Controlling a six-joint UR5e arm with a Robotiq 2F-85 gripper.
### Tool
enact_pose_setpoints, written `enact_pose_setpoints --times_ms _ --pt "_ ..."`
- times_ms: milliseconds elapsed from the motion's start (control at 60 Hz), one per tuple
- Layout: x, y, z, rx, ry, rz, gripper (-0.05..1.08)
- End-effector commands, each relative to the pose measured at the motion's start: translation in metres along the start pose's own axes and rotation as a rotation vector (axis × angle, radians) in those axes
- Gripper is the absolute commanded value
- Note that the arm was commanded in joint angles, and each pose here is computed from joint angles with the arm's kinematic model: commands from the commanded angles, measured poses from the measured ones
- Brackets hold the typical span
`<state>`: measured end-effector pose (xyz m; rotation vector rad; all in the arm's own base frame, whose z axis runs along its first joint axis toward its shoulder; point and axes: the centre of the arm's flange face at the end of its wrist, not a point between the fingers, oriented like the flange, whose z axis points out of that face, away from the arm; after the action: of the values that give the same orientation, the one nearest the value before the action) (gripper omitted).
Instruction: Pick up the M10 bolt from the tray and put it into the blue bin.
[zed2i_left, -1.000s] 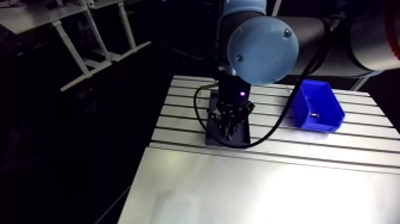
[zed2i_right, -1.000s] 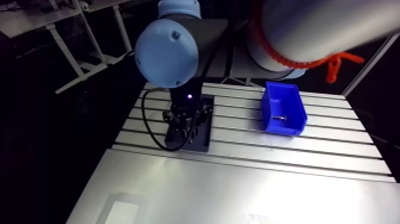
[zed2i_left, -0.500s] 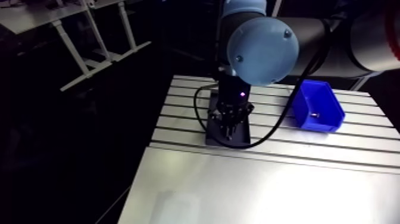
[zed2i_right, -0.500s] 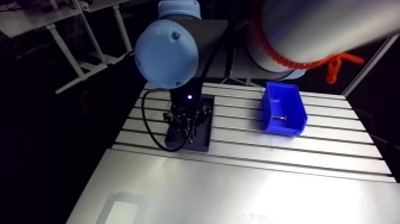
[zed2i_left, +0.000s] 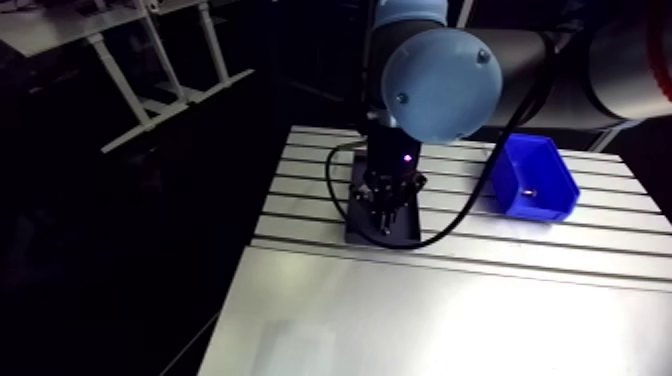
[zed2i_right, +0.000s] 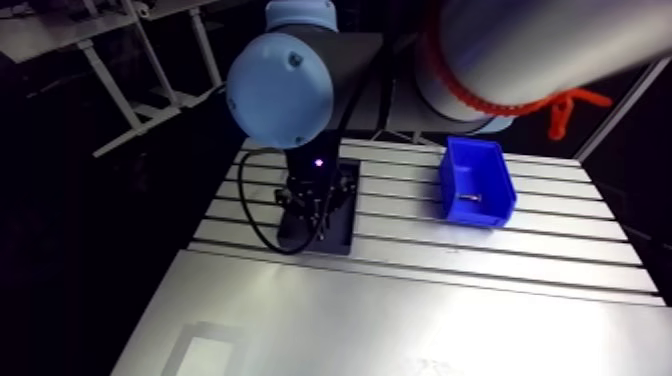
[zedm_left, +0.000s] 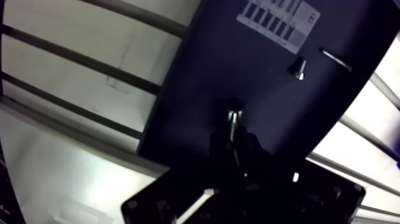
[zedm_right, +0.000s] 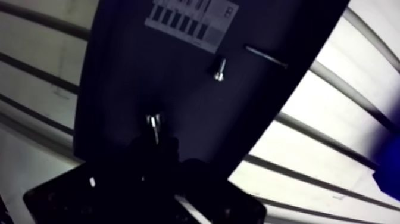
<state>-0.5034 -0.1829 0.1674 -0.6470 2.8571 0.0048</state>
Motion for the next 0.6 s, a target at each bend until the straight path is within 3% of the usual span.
enact_pose_setpoints --times_ms 17,333,600 --pt "0.002 0.001 -0.006 -0.004 0.013 0.002 0.84" --pt "0.006 0.004 -0.020 -0.016 0.038 0.003 0.91" --pt "0.008 0.004 -0.034 -0.017 0.066 0.003 1.01"
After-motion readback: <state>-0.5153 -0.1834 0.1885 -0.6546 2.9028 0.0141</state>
